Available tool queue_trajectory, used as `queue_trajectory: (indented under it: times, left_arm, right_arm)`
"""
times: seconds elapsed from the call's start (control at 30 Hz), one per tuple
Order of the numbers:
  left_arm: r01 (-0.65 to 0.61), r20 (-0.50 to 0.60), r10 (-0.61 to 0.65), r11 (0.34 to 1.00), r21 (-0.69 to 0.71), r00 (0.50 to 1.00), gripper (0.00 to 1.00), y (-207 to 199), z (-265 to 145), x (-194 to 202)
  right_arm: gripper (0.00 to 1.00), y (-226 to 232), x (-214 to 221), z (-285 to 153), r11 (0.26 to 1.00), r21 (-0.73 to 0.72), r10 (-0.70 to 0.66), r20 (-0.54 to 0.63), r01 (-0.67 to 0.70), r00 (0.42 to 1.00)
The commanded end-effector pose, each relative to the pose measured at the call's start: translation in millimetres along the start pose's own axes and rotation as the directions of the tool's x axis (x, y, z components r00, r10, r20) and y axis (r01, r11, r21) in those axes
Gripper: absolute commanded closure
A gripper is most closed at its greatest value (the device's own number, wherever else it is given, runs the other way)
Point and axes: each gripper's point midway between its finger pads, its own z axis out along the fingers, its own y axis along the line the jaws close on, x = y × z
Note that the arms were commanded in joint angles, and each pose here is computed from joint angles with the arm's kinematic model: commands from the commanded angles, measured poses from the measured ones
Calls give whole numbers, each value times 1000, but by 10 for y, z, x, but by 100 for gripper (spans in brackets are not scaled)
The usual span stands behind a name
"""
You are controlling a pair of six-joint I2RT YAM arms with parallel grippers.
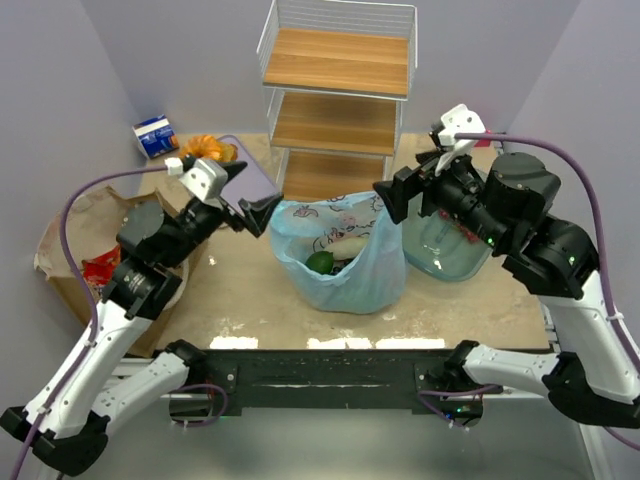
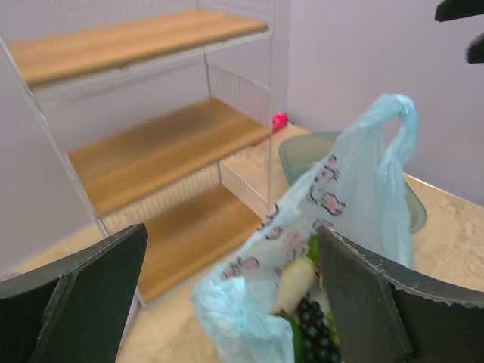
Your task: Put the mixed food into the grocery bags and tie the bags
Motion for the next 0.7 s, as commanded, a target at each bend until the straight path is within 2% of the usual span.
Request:
queue_trajectory:
  times: [0.0,0.07,0.1,0.2,0.27,0.37,0.5,0.67]
  left_arm:
    - [-73,3,74,992,-107,997,0,501,213,-132]
    - [23,-33,-27,992,-123,999,0,708,299,15]
    - [38,-36,-45,983,-177,998,0,949,245,47]
    - [75,-20,-81,978,-194,997,0,1121,179,222]
    - [71,7,-71,981,-182,997,0,1127,138,217]
    - [128,-13,-132,976,-177,991,0,1219,101,427]
    - [163,-14,-168,970,-180,986,0,1310,62,518]
    - [160,-10,-163,977,-142,987,0,1251,78,517]
  right_arm:
    - [5,678,-159,300,933,-348,-74,69,94,995]
    - [5,837,-109,483,908,-408,-74,58,92,996]
    - [5,975,-88,505,878,-470,-71,57,89,996]
    - [5,1304,73,696,826,-550,-123,42,126,992]
    - [5,1481,153,746,797,-581,-173,48,168,984]
    - [5,1724,247,883,744,-634,-217,68,211,974]
    - [4,1835,317,1069,719,-644,-255,105,261,961]
    - [4,1929,517,1327,700,-654,-305,91,288,948]
